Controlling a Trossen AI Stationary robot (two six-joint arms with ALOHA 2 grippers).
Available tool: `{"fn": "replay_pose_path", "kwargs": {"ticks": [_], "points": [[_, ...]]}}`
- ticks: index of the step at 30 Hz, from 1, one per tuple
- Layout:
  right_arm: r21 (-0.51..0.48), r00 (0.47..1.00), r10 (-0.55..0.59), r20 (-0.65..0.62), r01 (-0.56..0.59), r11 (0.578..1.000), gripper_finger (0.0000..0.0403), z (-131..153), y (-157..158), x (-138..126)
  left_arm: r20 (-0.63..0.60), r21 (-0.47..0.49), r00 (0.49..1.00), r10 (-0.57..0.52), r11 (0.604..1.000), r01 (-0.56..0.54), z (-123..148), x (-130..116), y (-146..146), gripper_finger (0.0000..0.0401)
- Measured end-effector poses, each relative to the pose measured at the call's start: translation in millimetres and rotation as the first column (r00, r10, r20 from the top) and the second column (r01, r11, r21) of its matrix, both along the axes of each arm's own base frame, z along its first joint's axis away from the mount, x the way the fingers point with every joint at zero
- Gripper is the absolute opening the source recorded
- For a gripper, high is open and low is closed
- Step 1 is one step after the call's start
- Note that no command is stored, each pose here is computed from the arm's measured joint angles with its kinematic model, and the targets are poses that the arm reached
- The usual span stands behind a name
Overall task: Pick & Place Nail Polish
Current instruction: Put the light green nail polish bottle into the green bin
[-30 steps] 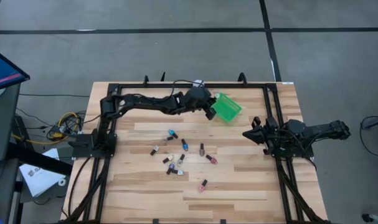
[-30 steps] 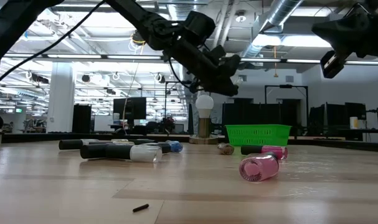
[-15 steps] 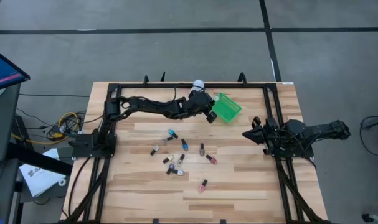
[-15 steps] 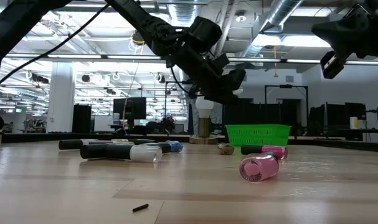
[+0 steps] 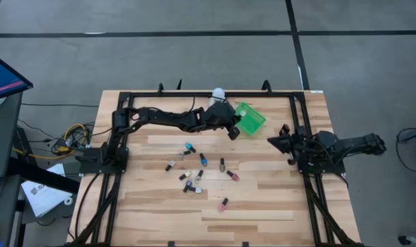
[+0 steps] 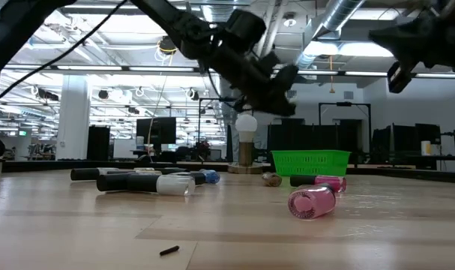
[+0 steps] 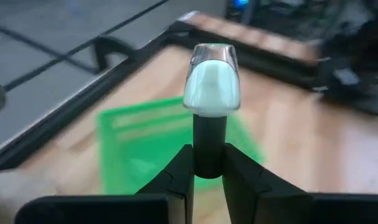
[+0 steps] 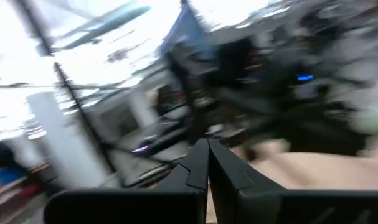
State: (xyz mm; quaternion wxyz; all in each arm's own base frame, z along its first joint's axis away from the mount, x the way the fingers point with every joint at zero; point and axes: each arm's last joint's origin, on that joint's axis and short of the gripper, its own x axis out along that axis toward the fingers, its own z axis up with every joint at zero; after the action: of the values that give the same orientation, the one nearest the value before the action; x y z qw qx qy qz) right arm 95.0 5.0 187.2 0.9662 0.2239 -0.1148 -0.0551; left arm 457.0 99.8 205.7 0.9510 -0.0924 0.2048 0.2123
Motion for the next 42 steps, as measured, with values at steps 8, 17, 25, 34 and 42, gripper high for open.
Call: {"fn": "replay_pose_path", "kwargs": {"ticks": [8, 17, 25, 34, 42], "points": [[-0.020, 0.972, -0.209, -0.105, 0.208, 0.978, 0.0000, 6.1, -13.8, 5.2, 0.087, -0.013, 0.987, -0.133, 0.991, 0.135, 34.4, -3.9, -25.6, 0.0047], [-0.276, 0.943, -0.241, -0.231, 0.174, 0.945, 0.0100, 49.8, -19.2, 33.2, 0.140, 0.012, 0.971, -0.196, 0.980, 0.196, 63.5, -13.8, -30.7, 0.0047], [-0.396, 0.932, -0.271, -0.241, 0.160, 0.904, 0.0249, 92.4, -20.3, 59.3, 0.150, 0.007, 0.964, -0.222, 0.975, 0.223, 69.4, -18.4, -32.9, 0.0047], [-0.352, 0.904, -0.277, -0.326, 0.155, 0.923, 0.0281, 88.3, -25.5, 84.7, 0.137, 0.035, 0.960, -0.243, 0.970, 0.240, 69.4, -17.3, -40.6, 0.0047], [-0.240, 0.901, -0.269, -0.341, 0.193, 0.951, 0.0281, 82.9, -38.0, 89.9, 0.135, 0.045, 0.963, -0.231, 0.973, 0.227, 69.6, -17.2, -41.5, 0.0047]]}}
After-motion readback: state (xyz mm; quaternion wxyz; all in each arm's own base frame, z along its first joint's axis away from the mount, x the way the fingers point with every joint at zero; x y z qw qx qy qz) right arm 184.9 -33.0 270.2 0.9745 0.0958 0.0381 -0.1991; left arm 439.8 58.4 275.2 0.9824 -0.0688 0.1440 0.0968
